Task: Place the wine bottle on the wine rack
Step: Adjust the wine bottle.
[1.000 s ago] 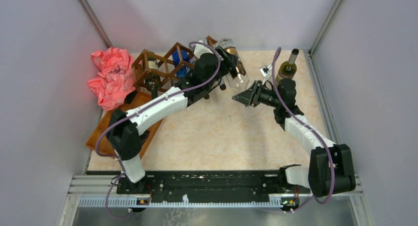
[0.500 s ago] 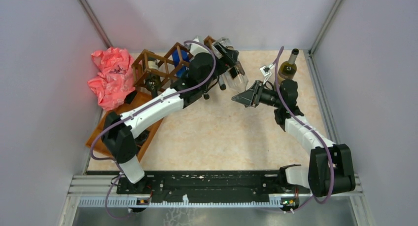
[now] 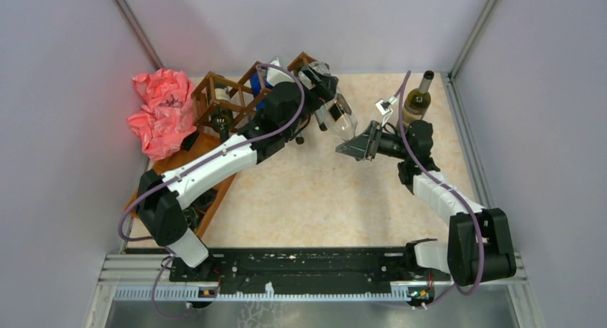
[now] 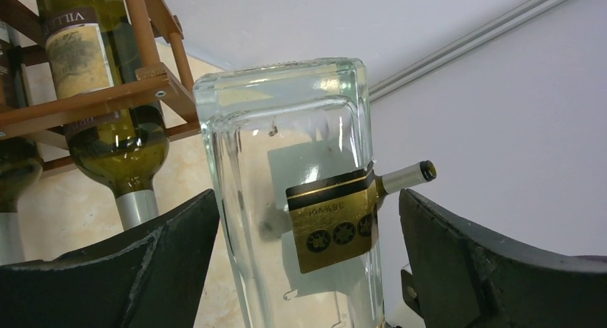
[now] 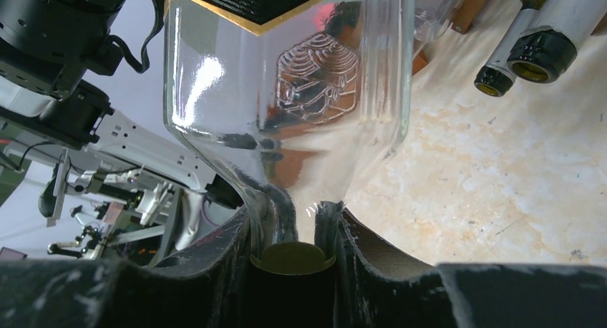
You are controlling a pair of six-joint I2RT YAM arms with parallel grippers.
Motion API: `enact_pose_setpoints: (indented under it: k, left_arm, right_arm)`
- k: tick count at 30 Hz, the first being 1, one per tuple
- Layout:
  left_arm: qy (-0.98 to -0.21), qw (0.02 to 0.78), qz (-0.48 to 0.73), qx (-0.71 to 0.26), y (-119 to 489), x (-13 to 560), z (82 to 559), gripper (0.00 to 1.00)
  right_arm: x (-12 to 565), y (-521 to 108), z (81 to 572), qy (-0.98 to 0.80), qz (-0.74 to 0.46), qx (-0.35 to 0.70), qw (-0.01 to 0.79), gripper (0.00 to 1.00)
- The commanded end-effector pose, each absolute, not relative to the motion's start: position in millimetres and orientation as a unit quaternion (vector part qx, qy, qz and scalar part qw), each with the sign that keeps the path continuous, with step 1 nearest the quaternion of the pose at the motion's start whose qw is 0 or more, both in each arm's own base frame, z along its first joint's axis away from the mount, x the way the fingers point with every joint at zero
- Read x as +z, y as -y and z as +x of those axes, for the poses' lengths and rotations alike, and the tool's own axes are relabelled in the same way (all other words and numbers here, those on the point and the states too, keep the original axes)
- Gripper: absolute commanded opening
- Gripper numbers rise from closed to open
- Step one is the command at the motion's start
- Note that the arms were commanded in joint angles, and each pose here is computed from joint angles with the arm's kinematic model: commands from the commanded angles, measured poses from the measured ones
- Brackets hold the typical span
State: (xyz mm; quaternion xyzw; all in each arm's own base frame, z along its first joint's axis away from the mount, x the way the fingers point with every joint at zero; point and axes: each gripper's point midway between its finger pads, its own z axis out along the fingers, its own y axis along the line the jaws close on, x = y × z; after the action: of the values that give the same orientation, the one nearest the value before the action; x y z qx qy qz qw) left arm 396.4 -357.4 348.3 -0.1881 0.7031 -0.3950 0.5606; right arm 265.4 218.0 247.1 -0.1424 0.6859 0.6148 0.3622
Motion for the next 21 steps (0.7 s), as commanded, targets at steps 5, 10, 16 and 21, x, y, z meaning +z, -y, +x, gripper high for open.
enact_pose_setpoints:
  k: [5,10,16,21]
  left_arm:
    - [-0.663,0.612,-0.2,-0.382,319,395,392,0.99]
    - [-0.658,0.618,-0.206,-0.378,303,406,398,0.99]
    - [-0.67,0.613,-0.205,-0.366,300,401,408,0.99]
    - [-0.662,0.628,-0.204,-0.354,275,414,411,0.99]
  right_arm:
    - [302,-218,252,-0.6,-0.258,0.599,0.464,0.0]
    - [303,-221,247,-0.595,-0.269,0.6,0.462,0.0]
    - [299,-226,244,-0.595,-0.282,0.598,0.457,0.0]
    - [299,-227,245,-0.595,-0.284,0.597,0.457,0.0]
